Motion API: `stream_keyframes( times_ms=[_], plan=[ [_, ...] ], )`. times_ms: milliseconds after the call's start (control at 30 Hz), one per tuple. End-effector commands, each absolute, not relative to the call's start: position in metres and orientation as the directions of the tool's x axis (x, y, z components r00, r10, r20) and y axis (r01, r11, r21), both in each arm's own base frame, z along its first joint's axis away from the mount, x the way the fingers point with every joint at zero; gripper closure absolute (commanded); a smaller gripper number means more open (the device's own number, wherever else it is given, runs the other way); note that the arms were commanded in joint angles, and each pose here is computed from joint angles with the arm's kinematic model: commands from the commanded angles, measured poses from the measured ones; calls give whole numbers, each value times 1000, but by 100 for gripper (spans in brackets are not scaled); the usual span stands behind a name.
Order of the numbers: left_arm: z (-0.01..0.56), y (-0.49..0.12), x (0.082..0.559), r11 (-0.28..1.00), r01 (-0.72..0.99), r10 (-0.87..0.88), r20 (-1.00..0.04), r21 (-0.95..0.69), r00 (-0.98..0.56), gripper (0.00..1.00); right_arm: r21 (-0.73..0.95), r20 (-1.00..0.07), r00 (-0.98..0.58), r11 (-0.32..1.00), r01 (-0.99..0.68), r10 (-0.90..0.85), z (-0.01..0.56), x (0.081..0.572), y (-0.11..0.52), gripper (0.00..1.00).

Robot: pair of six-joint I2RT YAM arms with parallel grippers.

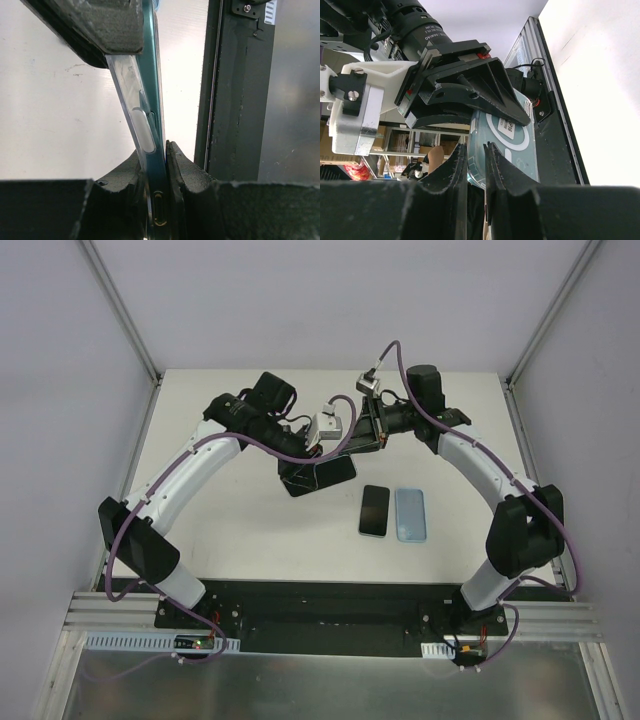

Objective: Take the phone out of the phone case
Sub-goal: Remove the phone case from the phone.

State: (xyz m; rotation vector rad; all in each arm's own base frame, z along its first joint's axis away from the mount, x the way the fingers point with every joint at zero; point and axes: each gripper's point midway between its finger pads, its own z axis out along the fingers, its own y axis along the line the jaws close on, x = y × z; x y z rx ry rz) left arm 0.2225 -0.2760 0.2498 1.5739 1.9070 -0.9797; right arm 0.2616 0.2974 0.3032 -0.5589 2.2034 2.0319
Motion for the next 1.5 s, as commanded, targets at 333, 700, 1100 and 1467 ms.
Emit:
stream_keyframes(
  times_ms=[333,700,1100,1467],
  plan=[
    [318,-306,164,-278,948,446,-895,-155,-16,100,917,-340,-939,203,-342,-44,273,319,304,100],
    [319,-310,150,-343,925,432,-902,-163,1,100,913,-344,-937,209,-350,-68,266,321,315,100],
    [312,-308,151,-333,929,455,-890,-163,7,100,885,-398,-914,229,-405,-78,265,322,312,100],
    [311,-283,180,-190,959,455,-884,-210,-103,100,646,-665,-734,390,-656,-135,292,301,251,52]
  ],
)
